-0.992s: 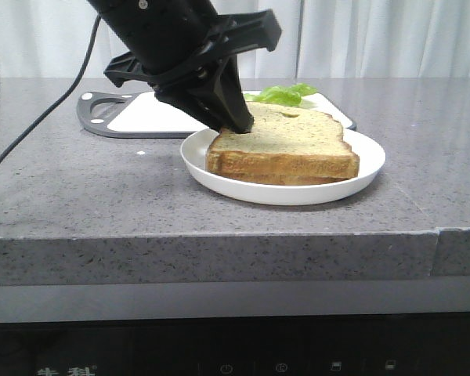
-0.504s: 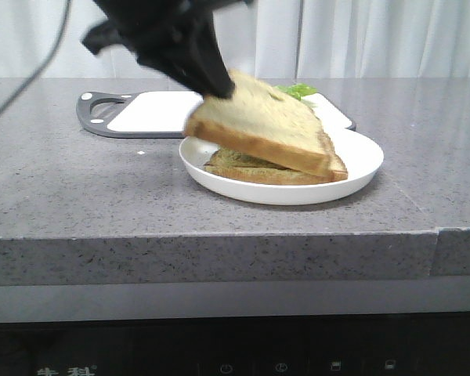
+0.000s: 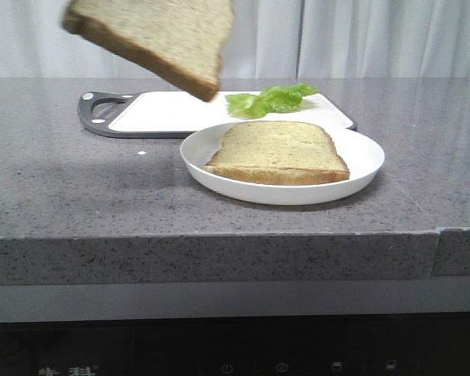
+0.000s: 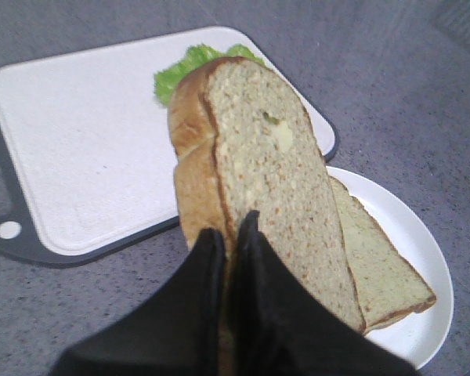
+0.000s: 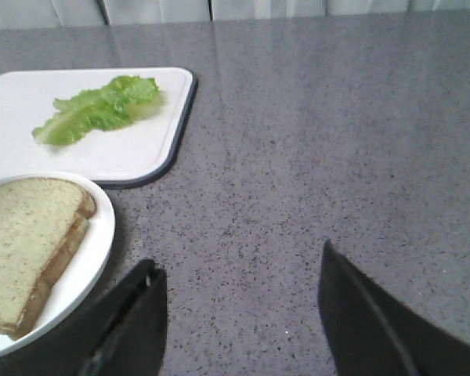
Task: Left arm grabs bread, right arm adds lettuce
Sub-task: 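Grasp the top bread slice with the left gripper and lift it away, then reach the right gripper to the lettuce leaf on the cutting board and grasp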
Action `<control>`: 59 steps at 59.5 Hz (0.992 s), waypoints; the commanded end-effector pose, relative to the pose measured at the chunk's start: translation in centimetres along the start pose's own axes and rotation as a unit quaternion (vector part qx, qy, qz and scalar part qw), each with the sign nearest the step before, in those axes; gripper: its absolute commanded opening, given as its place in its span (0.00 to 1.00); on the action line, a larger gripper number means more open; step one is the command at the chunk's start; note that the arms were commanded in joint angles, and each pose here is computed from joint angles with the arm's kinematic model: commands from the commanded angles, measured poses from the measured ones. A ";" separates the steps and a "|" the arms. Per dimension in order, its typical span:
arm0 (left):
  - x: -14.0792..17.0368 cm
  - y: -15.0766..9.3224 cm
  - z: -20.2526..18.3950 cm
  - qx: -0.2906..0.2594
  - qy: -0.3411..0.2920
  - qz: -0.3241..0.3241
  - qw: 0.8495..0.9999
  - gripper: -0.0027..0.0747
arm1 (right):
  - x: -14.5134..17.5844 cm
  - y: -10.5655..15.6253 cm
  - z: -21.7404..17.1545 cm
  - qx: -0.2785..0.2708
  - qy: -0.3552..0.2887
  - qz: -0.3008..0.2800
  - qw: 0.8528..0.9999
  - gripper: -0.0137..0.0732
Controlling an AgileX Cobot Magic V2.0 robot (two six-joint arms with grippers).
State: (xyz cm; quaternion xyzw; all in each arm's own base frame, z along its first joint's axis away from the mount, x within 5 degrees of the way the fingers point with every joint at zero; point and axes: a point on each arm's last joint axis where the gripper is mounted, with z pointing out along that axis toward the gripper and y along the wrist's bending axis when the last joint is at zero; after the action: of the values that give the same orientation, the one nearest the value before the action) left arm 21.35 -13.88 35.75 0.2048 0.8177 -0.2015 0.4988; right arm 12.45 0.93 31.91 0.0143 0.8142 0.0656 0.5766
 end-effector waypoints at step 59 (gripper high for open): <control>4.4 3.8 -10.3 -0.125 -0.155 -0.010 0.980 0.01 | -11.7 10.5 30.8 -0.131 0.153 -0.199 0.959 0.71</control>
State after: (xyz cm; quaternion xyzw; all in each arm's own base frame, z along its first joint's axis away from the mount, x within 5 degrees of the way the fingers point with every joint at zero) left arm 13.92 -4.79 33.95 0.1143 0.7835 -0.1230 0.5983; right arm 43.80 12.68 31.37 -0.2286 0.8825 0.0607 0.4066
